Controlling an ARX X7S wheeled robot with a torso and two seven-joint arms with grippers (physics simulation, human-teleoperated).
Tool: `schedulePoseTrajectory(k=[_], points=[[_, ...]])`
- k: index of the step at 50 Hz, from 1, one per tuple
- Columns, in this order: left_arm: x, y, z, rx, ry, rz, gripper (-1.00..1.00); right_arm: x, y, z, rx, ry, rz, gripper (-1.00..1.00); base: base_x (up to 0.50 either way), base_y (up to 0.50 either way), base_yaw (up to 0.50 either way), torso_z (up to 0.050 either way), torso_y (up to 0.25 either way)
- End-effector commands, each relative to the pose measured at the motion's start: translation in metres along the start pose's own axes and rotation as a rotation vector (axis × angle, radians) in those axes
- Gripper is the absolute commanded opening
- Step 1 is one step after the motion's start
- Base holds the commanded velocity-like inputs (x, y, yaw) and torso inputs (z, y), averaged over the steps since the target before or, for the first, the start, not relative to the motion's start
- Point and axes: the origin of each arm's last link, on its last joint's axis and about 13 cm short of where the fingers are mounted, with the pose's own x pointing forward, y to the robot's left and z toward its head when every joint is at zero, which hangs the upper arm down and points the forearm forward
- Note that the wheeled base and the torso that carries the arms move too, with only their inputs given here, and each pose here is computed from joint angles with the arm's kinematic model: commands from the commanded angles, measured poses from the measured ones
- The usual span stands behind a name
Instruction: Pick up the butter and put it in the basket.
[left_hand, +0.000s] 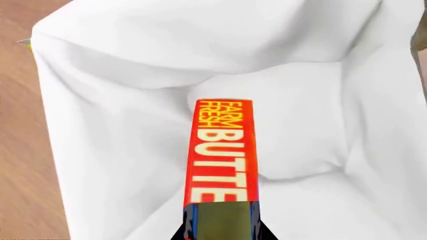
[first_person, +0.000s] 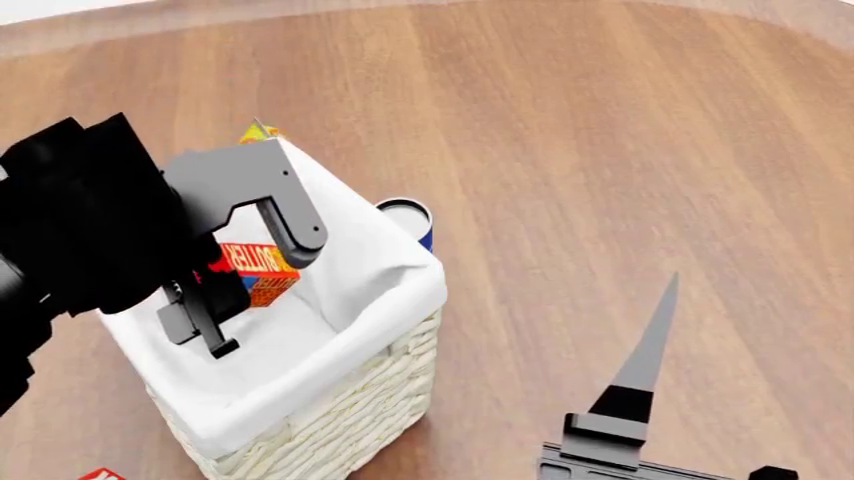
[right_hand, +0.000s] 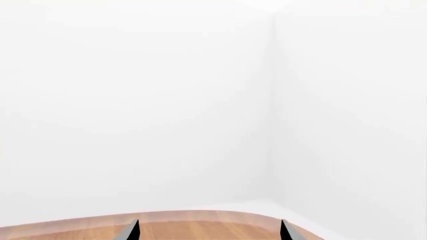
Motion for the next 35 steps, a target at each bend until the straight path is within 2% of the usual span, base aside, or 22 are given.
schedulePoseTrajectory(k=[1, 15, 16, 35], points=[[0.0, 0.001, 0.0, 0.013, 0.003, 0.061, -1.0, 0.0, -0.001, 0.001, -0.002, -0.002, -0.004, 1.0, 0.0, 0.0, 0.0, 0.0, 0.0], [0.0, 0.0, 0.002, 0.011, -0.011, 0.064, -1.0, 0.0, -0.001, 0.0, 0.0, -0.001, -0.006, 1.0, 0.0, 0.0, 0.0, 0.001, 0.001], [-0.002, 0.0, 0.004, 0.015, -0.012, 0.057, 1.0, 0.0, -0.001, 0.0, 0.0, -0.001, -0.005, 1.0, 0.0, 0.0, 0.0, 0.0, 0.01], [-0.011, 0.006, 0.006, 0.016, -0.018, 0.072, 1.0, 0.0, -0.001, 0.002, 0.006, -0.006, -0.003, 1.0, 0.0, 0.0, 0.0, 0.0, 0.0]])
